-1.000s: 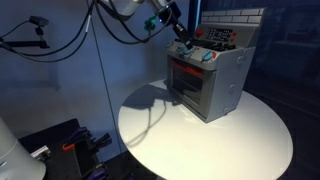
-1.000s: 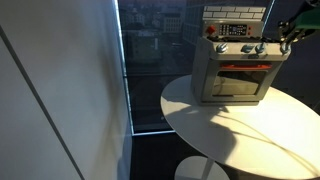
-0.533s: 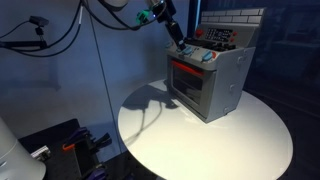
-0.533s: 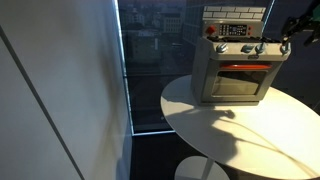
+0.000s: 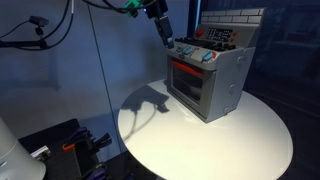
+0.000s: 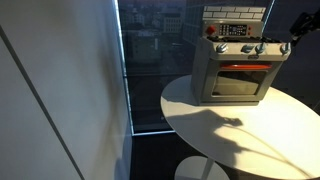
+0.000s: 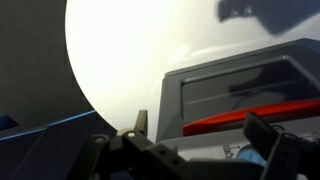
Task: Turn the second blue knob from the right on the stove to the left
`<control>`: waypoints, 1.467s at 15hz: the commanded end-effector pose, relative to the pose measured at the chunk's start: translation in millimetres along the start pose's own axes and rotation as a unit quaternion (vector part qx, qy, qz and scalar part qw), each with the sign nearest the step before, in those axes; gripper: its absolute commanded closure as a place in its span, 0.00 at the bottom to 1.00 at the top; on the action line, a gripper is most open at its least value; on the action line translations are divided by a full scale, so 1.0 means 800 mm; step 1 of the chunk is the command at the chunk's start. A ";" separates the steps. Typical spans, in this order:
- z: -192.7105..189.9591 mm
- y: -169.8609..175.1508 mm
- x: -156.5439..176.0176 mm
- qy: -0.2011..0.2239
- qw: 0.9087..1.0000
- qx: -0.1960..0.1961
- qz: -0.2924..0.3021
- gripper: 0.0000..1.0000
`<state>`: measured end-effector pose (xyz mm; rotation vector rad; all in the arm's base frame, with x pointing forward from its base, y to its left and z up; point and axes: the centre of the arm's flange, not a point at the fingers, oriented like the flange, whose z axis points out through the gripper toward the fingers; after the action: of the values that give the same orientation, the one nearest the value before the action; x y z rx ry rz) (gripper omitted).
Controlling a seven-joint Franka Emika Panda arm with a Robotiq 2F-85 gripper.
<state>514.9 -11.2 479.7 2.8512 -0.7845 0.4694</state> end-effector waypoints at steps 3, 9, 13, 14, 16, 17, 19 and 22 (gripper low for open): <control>-0.029 0.018 -0.035 -0.080 0.996 0.005 -0.041 0.00; -0.048 0.029 -0.057 -0.177 0.982 0.008 -0.065 0.00; -0.055 0.034 -0.066 -0.217 0.974 0.003 -0.066 0.00; -0.056 0.035 -0.067 -0.222 0.973 0.002 -0.067 0.00; -0.047 0.037 -0.068 -0.222 0.973 0.001 -0.063 0.00; -0.043 0.031 -0.073 -0.216 0.974 -0.007 -0.061 0.00; -0.042 0.032 -0.073 -0.216 0.974 -0.007 -0.060 0.00; -0.042 0.033 -0.072 -0.216 0.975 -0.007 -0.059 0.00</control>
<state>445.6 1.2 493.2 3.0015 -0.6643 -0.1825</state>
